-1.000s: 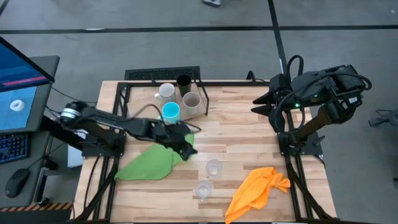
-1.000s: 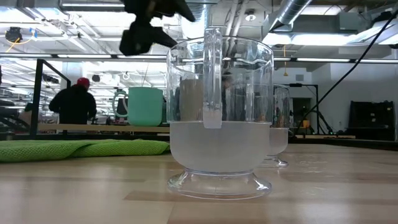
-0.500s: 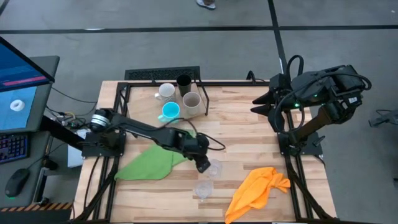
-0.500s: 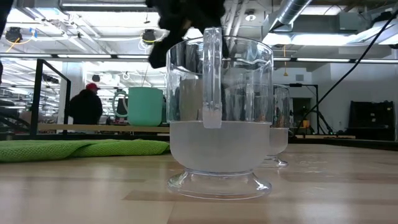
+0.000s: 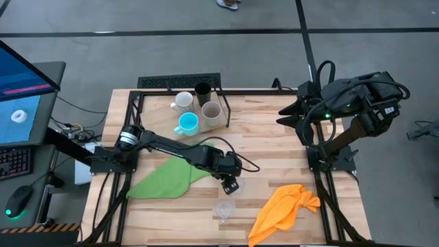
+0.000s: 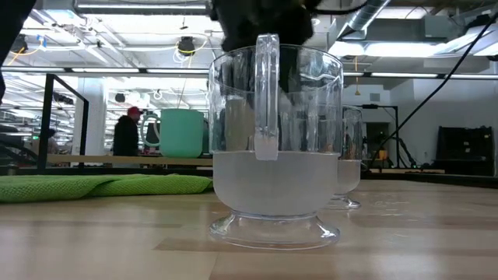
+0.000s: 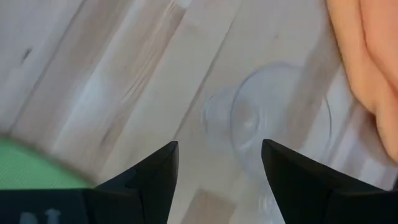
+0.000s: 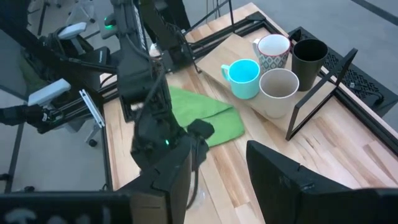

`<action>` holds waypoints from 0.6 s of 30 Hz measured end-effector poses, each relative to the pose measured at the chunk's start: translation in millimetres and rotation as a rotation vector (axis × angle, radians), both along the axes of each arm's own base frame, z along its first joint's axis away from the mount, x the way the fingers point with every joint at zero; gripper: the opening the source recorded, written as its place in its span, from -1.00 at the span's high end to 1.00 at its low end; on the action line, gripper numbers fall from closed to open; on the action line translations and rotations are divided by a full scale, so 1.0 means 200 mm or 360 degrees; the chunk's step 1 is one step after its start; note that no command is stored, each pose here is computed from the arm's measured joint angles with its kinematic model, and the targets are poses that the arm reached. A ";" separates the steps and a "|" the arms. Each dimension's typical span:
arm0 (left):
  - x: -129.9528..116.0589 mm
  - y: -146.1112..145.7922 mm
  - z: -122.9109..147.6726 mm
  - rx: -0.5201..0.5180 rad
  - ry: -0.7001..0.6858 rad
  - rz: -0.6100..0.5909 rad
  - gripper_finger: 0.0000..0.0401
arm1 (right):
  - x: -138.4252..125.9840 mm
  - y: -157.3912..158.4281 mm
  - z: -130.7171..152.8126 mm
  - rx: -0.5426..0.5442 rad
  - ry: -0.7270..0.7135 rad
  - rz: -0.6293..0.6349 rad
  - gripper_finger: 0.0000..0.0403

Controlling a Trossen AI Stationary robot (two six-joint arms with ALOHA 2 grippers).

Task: Stack small to large cups/mugs on shelf
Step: Put the transparent mug on the shelf

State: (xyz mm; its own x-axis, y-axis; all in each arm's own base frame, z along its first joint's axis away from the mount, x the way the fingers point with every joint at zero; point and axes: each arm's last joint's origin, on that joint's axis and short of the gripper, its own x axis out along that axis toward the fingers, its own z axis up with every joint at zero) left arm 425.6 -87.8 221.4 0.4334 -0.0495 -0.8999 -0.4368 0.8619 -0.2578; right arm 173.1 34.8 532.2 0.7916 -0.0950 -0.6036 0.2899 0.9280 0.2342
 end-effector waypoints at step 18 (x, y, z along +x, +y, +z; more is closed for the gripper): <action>-0.01 0.03 -0.08 0.0063 0.0157 0.0014 0.20 | 0.00 0.00 0.00 0.0000 0.0002 0.0002 0.13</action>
